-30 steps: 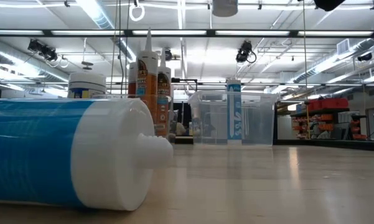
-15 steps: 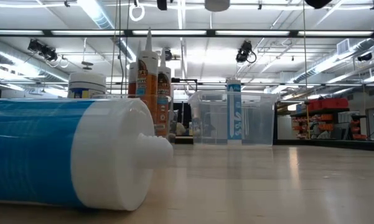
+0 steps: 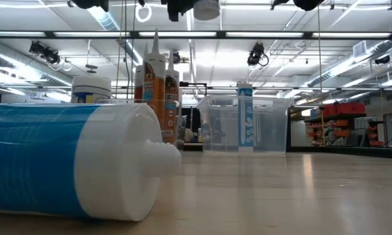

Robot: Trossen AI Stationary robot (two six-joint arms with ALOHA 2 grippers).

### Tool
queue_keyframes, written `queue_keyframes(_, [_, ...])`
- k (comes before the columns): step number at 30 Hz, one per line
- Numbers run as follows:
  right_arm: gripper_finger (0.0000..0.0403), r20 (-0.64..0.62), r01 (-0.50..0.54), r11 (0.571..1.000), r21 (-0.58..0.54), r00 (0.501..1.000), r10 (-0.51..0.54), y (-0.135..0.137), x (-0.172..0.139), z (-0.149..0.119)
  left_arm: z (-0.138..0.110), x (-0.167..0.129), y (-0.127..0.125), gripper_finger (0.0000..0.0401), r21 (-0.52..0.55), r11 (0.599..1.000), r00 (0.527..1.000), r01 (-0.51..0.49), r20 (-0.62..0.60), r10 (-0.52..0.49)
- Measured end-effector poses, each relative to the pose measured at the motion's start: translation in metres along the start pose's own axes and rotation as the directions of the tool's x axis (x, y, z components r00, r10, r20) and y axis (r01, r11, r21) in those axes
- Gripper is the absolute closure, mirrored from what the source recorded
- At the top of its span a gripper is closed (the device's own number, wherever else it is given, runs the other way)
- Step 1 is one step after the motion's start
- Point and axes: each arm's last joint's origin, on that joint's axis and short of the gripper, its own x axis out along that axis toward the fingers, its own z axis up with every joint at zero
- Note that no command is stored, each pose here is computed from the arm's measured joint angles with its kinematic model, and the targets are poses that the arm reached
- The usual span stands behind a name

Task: Pick & place silicon tubes, Sealant and Lysol wipes
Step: Put the top blue sealant into the white bin

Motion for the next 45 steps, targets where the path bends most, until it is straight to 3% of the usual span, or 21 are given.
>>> queue_keyframes(4, [0.0176, -0.029, 0.001, 1.0, 0.013, 1.0, -0.001, 0.0, 0.0, -0.003, -0.004, 0.0, -0.001, 0.0112, 0.023, 1.0, 0.999, 0.005, -0.043, -0.004])
queue_keyframes(11, [0.0175, -0.059, 0.01, 1.0, 0.024, 0.998, -0.008, -0.002, -0.001, -0.005, -0.006, -0.001, -0.001, 0.018, 0.031, 0.999, 0.998, 0.009, -0.069, -0.006])
queue_keyframes(20, [0.017, -0.088, 0.011, 0.999, 0.033, 0.996, -0.008, -0.001, -0.001, -0.008, -0.009, -0.001, -0.001, 0.018, 0.028, 1.0, 0.996, 0.009, -0.094, -0.006])
queue_keyframes(25, [0.0136, -0.175, 0.034, 0.999, 0.02, 0.984, -0.03, -0.002, -0.002, 0.001, -0.014, -0.001, -0.001, 0.0179, 0.018, 1.0, 0.99, 0.006, -0.143, -0.004])
queue_keyframes(29, [0.0101, -0.326, 0.09, 0.996, 0.02, 0.942, -0.078, -0.005, 0.007, 0.015, -0.016, -0.001, 0.0, 0.018, 0.018, 1.0, 0.987, 0.004, -0.158, -0.001])
queue_keyframes(34, [0.0077, -0.487, 0.098, 0.994, 0.049, 0.871, -0.062, -0.009, 0.021, 0.037, -0.016, -0.002, 0.0, 0.018, 0.021, 1.0, 0.987, -0.001, -0.159, 0.004])
queue_keyframes(39, [0.008, -0.51, 0.105, 0.992, 0.064, 0.858, -0.058, -0.011, 0.027, 0.053, -0.017, -0.002, 0.0, 0.018, 0.024, 1.0, 0.985, -0.004, -0.17, 0.008])
queue_keyframes(45, [0.0106, -0.527, 0.115, 0.991, 0.064, 0.847, -0.064, -0.006, 0.029, 0.049, -0.017, -0.002, 0.002, 0.018, 0.027, 1.0, 0.986, -0.009, -0.169, 0.013])
